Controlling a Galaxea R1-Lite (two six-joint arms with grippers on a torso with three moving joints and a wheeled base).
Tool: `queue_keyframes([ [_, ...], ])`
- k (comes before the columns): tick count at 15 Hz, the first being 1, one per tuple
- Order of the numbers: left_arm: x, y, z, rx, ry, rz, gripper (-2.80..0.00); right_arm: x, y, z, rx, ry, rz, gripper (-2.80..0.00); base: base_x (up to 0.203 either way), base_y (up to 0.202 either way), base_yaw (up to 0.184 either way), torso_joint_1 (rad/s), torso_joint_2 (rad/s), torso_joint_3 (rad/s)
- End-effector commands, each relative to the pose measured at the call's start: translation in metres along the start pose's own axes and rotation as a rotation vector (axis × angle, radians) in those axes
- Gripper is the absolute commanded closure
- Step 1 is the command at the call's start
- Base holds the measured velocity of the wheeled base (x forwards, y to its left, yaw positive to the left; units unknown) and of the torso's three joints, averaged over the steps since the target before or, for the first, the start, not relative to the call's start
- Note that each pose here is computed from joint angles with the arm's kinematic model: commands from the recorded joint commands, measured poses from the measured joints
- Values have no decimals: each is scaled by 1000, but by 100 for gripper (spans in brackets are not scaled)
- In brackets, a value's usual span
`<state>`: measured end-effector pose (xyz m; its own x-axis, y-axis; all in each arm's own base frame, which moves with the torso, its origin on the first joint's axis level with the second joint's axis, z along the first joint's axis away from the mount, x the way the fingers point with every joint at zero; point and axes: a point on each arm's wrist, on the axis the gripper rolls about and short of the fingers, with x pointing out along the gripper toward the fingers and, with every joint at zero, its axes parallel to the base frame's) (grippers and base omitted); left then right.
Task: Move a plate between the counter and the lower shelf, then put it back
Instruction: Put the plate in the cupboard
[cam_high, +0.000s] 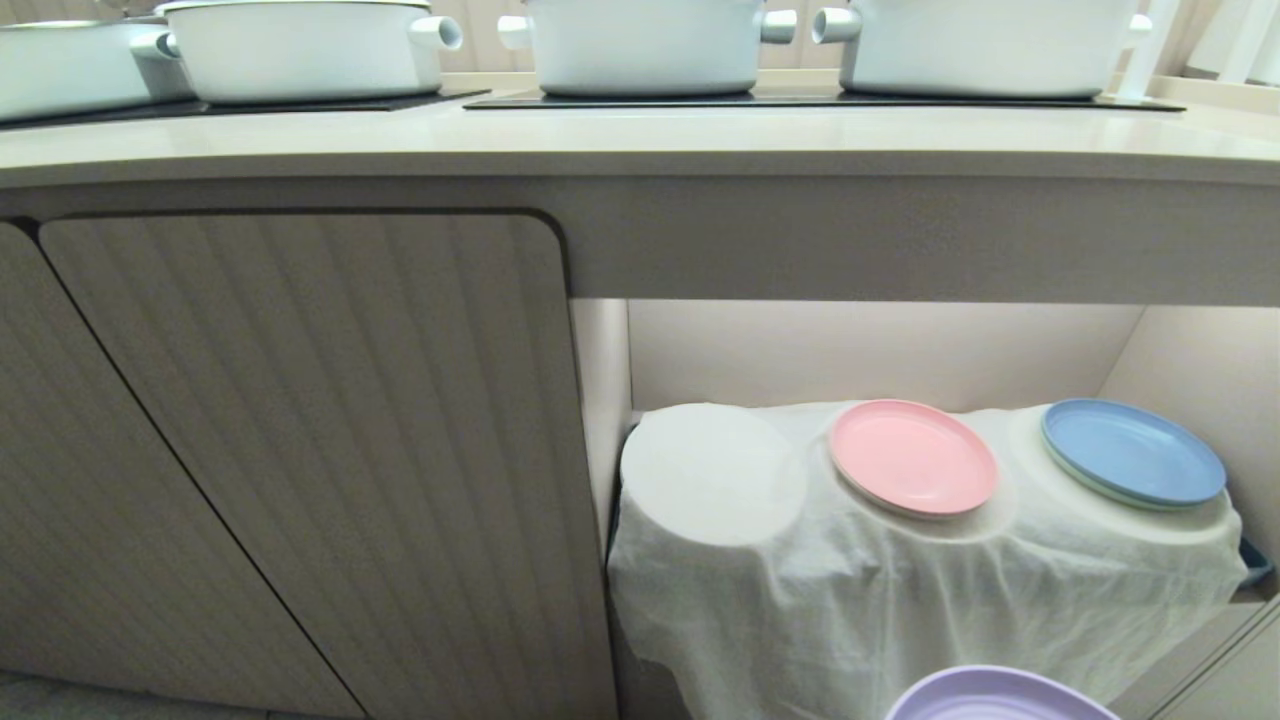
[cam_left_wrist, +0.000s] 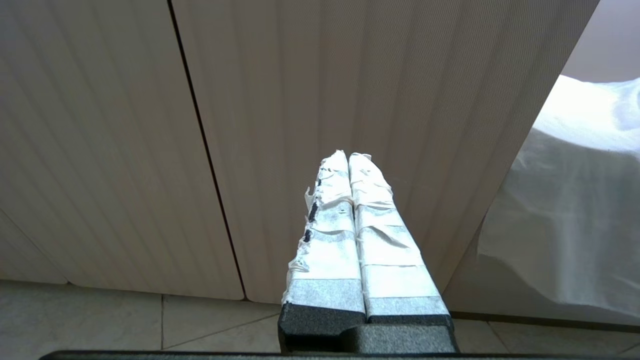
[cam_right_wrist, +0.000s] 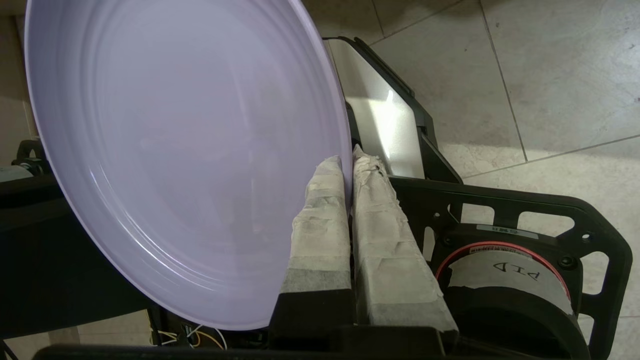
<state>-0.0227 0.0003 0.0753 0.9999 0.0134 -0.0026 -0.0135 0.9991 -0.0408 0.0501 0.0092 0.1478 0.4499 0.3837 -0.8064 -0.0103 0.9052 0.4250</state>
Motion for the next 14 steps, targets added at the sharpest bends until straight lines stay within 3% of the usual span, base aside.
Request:
queue_keyframes([
  [1,0,0,0,-1,0,1,0,0,0,0,8,9,-2,0,0,0,0,0,0,0],
  [8,0,0,0,-1,0,2,0,1,-2,-8,14,18,-8,0,0,0,0,0,0,0],
  [14,0,0,0,-1,0,2,0,8,-5,2,47,48,-31,0,0,0,0,0,0,0],
])
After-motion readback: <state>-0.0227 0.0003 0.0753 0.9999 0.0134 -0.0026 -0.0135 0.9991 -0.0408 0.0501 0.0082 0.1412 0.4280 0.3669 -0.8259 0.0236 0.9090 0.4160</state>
